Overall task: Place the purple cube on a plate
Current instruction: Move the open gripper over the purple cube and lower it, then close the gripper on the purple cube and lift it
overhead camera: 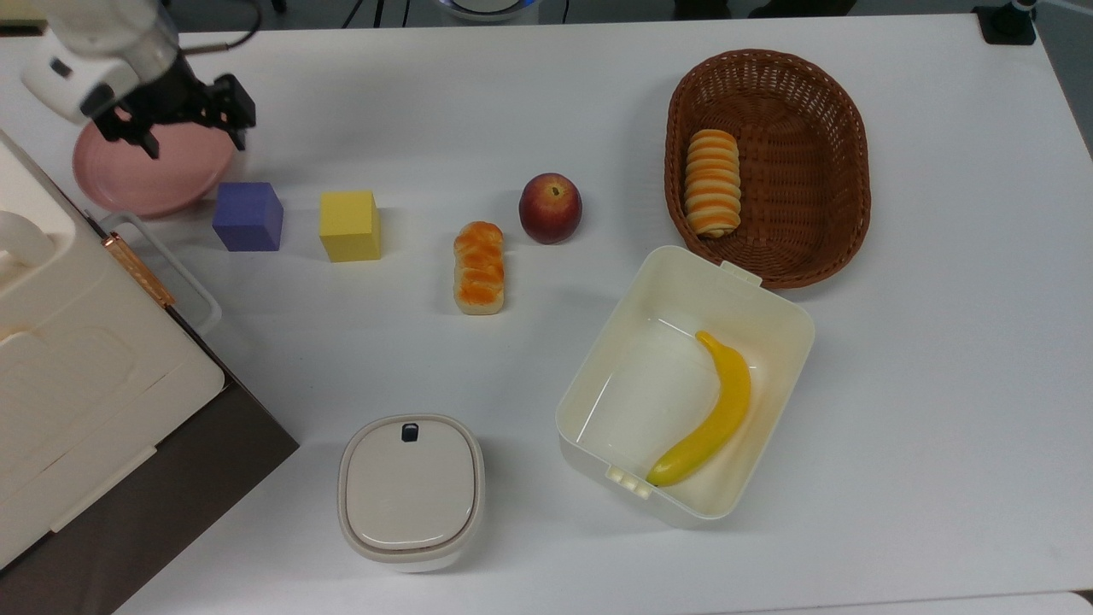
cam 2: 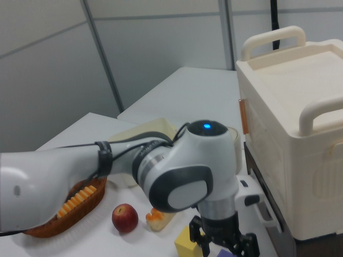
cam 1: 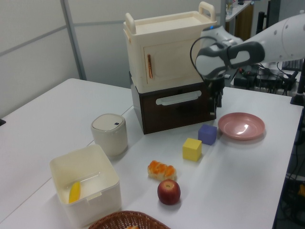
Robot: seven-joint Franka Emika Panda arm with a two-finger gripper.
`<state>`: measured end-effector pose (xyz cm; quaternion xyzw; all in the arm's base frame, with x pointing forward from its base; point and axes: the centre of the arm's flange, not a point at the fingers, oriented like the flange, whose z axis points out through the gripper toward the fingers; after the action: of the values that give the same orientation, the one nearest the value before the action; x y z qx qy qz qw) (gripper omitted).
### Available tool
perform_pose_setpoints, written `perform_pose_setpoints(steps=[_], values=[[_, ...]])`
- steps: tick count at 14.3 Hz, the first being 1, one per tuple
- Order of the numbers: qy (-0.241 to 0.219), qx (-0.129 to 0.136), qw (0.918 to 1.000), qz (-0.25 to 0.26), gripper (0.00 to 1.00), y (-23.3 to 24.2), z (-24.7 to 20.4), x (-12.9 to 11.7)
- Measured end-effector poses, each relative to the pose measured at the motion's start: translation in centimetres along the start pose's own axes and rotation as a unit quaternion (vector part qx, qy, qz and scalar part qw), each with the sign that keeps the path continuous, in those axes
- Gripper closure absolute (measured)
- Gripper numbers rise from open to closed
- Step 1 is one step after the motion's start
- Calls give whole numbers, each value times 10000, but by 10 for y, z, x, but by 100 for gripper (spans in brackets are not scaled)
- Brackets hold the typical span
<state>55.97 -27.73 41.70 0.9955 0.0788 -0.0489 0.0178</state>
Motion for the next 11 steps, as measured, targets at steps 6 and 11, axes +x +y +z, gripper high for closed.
perform_pose_setpoints(steps=[6, 11], values=[[-209, 95, 9997, -125, 0, -4, 54, 20], [-166, 261, 9995, -112, 0, -12, 68, 29]])
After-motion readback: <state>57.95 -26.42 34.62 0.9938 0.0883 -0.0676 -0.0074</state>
